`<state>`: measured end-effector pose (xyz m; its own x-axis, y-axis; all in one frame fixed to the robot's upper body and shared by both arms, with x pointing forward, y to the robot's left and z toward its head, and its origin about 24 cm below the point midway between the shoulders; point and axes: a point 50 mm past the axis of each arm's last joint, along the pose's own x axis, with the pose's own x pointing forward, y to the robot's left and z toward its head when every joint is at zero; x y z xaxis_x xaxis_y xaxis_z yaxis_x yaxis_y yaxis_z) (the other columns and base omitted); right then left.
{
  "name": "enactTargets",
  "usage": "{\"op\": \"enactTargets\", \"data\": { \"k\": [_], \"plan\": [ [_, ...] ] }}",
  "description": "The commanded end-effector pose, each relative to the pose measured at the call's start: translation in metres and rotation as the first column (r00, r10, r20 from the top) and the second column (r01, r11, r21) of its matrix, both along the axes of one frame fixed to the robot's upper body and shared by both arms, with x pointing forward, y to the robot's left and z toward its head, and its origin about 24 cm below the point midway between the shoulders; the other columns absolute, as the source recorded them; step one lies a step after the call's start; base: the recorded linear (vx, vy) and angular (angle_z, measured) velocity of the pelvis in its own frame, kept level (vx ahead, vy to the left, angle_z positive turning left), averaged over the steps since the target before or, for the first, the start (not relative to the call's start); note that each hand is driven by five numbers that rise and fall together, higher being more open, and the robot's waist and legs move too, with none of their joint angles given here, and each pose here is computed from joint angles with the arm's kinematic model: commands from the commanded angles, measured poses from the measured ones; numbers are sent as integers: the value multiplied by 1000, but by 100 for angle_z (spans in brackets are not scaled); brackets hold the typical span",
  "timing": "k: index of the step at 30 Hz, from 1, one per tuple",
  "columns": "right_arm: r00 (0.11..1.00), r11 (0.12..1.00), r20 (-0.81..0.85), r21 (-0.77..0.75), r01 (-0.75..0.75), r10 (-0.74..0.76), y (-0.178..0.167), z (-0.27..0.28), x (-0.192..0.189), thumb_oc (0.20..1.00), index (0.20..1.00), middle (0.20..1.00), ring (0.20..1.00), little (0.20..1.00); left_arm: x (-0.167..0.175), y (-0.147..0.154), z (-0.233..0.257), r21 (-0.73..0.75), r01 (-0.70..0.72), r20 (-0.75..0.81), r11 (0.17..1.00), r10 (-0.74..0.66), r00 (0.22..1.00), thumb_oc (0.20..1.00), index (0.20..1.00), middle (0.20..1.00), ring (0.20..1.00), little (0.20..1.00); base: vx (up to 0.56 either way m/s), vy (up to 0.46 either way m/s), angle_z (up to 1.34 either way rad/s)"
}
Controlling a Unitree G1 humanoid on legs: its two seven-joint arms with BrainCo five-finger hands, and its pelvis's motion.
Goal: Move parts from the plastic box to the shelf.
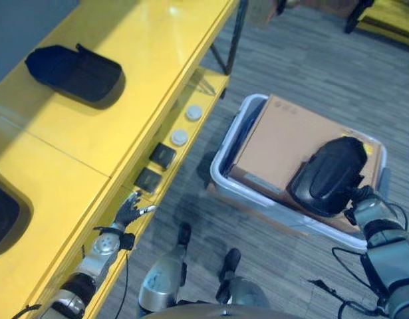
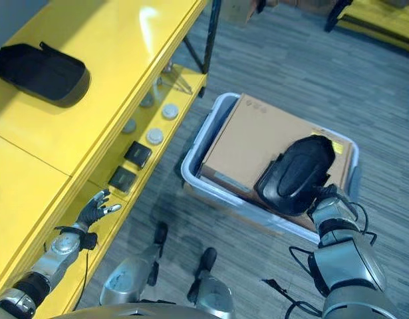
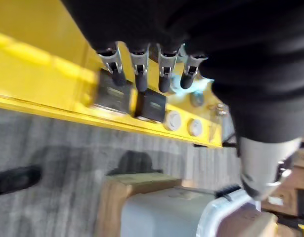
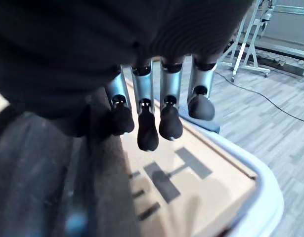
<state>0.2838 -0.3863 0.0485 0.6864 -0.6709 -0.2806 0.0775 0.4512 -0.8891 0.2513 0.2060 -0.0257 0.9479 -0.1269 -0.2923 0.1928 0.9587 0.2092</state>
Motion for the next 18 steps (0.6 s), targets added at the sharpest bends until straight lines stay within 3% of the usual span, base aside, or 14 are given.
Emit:
{"op": "enactTargets", "data": {
  "k": [1, 4, 7, 8, 11, 18],
  "plan": [
    [994, 978, 95, -205, -39, 60, -12, 32, 3, 200, 200, 200, 200, 200, 12, -5, 15, 1, 46, 65, 999, -46, 997, 1000, 1000, 1000, 1000, 1000, 9, -25, -21],
    [948, 924, 214, -351, -151, 236, 17, 49, 12, 200, 200, 200, 200, 200, 23, -25, 41, -65, 93, 131, 994, -84, 988, 1000, 1000, 1000, 1000, 1000, 17, -23, -25],
    [841, 808, 291, -531, -255, 457, 52, 91, 23, 200, 200, 200, 200, 200, 34, -43, 59, -120, 110, 134, 987, -94, 987, 1000, 1000, 1000, 1000, 1000, -9, -29, -48],
    [841, 808, 290, -531, -255, 456, 52, 91, 23, 200, 200, 200, 200, 200, 34, -43, 59, -120, 111, 133, 987, -94, 987, 1000, 1000, 1000, 1000, 1000, -10, -23, -21],
    [697, 687, 338, -660, -303, 633, 85, 127, 29, 200, 200, 200, 200, 200, 41, -67, 73, -269, 162, 98, 949, -140, 985, 1000, 1000, 1000, 1000, 1000, -30, -35, -21],
    [498, 578, 389, -755, -309, 775, 118, 170, 30, 200, 200, 200, 200, 200, 46, -100, 89, -398, 246, 90, 884, -229, 969, 1000, 1000, 1000, 1000, 1000, -23, -29, -10]
  ]
}}
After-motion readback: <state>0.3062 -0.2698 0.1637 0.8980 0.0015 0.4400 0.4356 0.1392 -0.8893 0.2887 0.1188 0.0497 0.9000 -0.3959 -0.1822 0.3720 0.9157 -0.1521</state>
